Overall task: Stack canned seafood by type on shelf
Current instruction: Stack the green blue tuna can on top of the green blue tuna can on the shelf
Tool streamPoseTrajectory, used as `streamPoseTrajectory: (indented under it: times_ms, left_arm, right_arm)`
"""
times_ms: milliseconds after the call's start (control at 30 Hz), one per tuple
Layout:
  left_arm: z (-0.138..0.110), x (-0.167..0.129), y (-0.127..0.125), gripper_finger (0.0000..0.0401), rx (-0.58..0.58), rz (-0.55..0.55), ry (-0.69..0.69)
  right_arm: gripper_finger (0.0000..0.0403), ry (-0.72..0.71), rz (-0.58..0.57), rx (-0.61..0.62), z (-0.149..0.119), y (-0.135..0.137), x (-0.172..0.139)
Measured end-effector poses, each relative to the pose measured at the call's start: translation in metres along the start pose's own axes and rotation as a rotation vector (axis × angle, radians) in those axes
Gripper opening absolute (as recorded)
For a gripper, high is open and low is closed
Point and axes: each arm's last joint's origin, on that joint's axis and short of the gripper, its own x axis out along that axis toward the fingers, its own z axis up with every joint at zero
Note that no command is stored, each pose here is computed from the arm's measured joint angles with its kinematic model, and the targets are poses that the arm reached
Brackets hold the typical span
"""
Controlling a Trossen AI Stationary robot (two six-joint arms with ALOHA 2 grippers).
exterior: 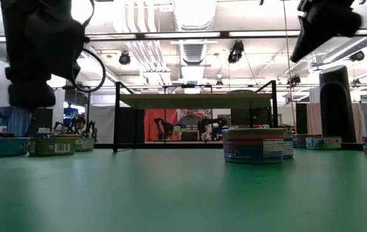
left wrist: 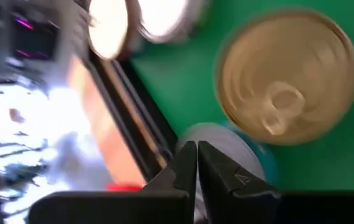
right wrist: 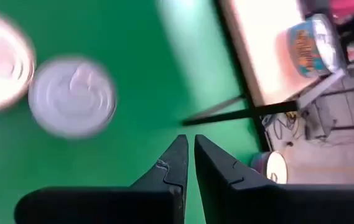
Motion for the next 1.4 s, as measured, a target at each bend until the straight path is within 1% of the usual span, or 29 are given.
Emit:
streamPoseTrajectory:
  times_ms: [67,167,267,400,600,767,900,1000,1100,1200,1300,1400]
  left_arm:
    - [-0.003,-0.004,0.004,0.0,0.001,-0.075,0.079]
    - [-0.008,-0.009,0.007,0.0,0.013,-0.181,0.188]
    - [-0.013,-0.012,0.01,0.0,0.033,-0.228,0.259]
    - [-0.013,-0.007,0.015,0.0,0.029,-0.182,0.332]
    - [0.002,0.01,0.011,0.0,-0.018,-0.053,0.311]
    - [0.012,0.026,0.003,0.0,-0.014,0.001,0.392]
    - [0.014,0.039,-0.006,0.0,0.01,-0.014,0.45]
    - [0.015,0.051,-0.014,0.0,0.021,-0.019,0.451]
    - [0.015,0.06,-0.022,0.0,0.052,-0.022,0.421]
    - [0.016,0.064,-0.027,0.0,0.084,-0.011,0.425]
    - [0.018,0.06,-0.035,0.0001,0.112,-0.033,0.426]
    - [0.025,0.04,-0.048,0.0001,0.148,-0.105,0.35]
  right_arm:
    - [0.0022,-0.006,0.004,0.048,-0.002,-0.002,0.0]
    - [0.0022,-0.002,0.011,0.082,-0.004,0.0,0.002]
    - [0.0022,0.007,0.005,0.092,-0.006,0.002,0.005]
    - [0.0022,-0.013,0.024,0.115,-0.008,0.009,0.011]
    - [0.0022,-0.01,0.048,0.119,-0.008,0.012,0.013]
    - [0.0022,-0.008,0.049,0.117,-0.008,0.012,0.013]
    - [0.0022,-0.005,0.054,0.116,-0.009,0.013,0.013]
    - [0.0022,0.001,0.05,0.106,-0.011,0.014,0.014]
    - [0.0022,0.01,0.042,0.095,-0.014,0.014,0.017]
    - [0.0022,0.012,0.039,0.079,-0.016,0.015,0.018]
    - [0.0022,0.01,0.039,0.065,-0.015,0.015,0.018]
    - [0.0022,0.009,0.038,0.065,-0.015,0.015,0.018]
